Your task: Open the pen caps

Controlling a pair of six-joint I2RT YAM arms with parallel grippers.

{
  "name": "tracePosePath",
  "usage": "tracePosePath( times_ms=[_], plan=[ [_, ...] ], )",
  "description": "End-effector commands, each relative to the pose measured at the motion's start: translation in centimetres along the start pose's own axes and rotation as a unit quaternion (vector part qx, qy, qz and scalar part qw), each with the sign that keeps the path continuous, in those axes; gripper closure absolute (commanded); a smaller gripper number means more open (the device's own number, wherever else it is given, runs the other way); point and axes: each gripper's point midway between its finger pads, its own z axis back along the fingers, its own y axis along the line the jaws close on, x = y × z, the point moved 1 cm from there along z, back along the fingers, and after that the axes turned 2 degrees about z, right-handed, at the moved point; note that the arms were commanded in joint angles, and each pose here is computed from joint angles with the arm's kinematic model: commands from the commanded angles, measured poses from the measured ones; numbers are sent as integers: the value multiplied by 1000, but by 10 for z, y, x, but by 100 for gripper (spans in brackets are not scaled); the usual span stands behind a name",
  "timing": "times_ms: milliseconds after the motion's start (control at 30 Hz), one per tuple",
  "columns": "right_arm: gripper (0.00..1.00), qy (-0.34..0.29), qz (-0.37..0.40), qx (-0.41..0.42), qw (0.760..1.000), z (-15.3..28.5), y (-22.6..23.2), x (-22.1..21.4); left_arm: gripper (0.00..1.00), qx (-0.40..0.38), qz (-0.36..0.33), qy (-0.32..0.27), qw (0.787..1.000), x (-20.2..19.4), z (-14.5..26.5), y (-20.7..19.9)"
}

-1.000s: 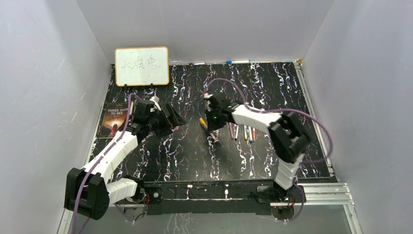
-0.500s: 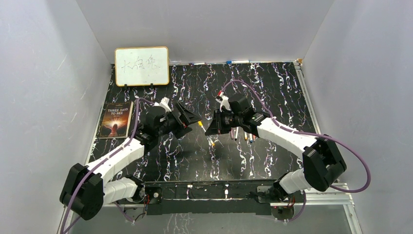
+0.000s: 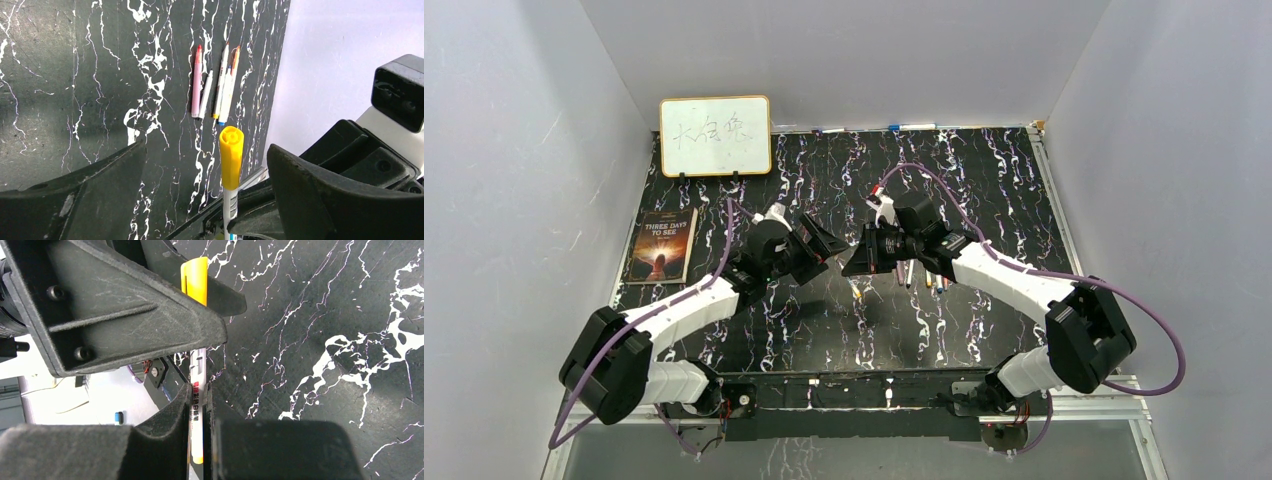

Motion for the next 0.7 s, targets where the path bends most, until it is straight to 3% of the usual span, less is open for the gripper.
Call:
tracePosePath(
  times_ms=[0,133,233,333,400,533,600,667],
  plan=[
    [100,-30,28,29,999,9,19,13,16,-20,-5,-43,999,16,1,-22],
    [100,-27,29,27,999,9,17,10,43,-15,-14,-44,999,18,-3,-21],
    [100,-25,30,23,999,9,14,7,71,-4,-16,-38,999,17,-8,-19],
    [100,-24,30,22,999,10,14,6,77,2,-15,-36,999,16,-11,-16],
    [100,-21,31,24,999,10,14,6,87,4,-17,-33,999,15,-14,-15],
    [100,-17,30,22,999,10,13,4,92,4,-18,-30,999,14,-15,-16],
    [74,-13,29,23,999,9,13,4,94,6,-22,-26,999,13,-15,-16],
    [61,-14,31,24,999,7,15,9,95,4,-22,-23,999,11,-15,-17]
  ],
)
